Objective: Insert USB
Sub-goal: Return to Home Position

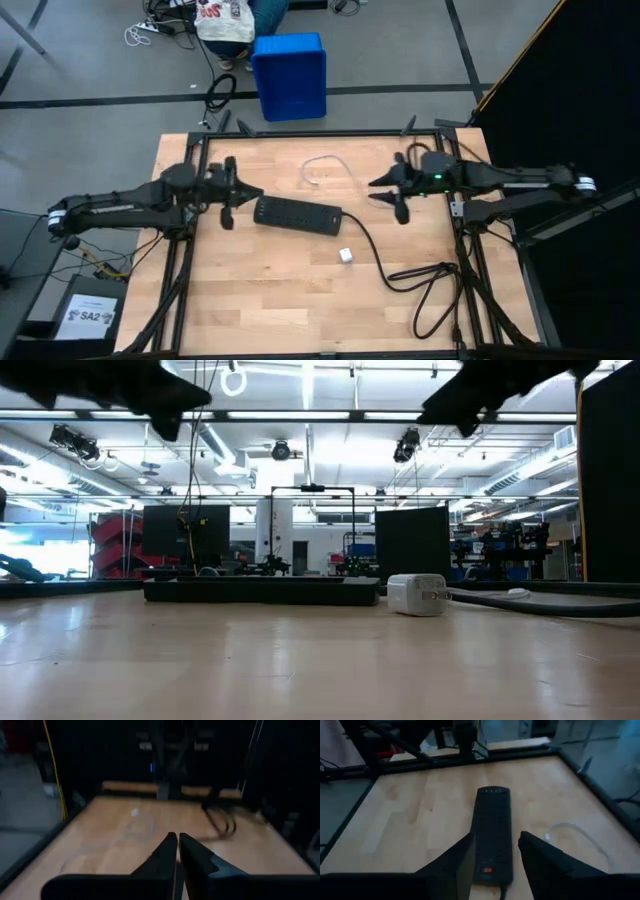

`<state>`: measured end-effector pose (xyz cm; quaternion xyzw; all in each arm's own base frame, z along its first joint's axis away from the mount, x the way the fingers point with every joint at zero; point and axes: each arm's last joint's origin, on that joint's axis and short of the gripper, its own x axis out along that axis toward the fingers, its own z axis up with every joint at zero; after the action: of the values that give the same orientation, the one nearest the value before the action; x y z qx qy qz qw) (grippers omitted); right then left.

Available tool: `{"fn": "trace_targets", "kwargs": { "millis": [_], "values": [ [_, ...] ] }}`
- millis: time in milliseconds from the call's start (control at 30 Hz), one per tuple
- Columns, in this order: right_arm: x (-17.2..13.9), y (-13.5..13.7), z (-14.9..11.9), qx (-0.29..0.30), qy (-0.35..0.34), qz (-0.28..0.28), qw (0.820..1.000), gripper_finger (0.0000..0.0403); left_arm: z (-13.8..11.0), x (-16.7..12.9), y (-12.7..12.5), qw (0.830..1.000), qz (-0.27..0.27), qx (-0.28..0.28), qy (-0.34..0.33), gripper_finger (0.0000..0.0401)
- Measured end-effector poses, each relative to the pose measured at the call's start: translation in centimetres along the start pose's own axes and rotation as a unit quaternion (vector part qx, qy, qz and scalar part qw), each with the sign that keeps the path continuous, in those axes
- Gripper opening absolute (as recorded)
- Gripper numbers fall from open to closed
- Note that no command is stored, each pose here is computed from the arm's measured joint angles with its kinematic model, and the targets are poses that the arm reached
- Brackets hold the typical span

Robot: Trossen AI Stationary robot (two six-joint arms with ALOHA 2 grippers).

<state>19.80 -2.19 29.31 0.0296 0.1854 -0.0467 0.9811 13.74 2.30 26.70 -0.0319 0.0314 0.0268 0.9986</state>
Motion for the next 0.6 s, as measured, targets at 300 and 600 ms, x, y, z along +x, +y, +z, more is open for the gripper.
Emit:
{"fn": "trace_targets", "kwargs": {
  "millis": [300, 600],
  "values": [
    [-5.6, 0.2, -1.9, -0.036, -0.076, -0.06, 0.995, 0.0087, -3.0, -2.7, -0.1, 0.998, 0.017, 0.003, -0.053, 0.0001],
    [-12.9, -0.2, -6.4, -0.076, -0.252, -0.077, 0.962, 0.0006, -2.8, -3.3, -0.1, 0.996, 0.039, 0.042, -0.066, 0.0]
  ]
}}
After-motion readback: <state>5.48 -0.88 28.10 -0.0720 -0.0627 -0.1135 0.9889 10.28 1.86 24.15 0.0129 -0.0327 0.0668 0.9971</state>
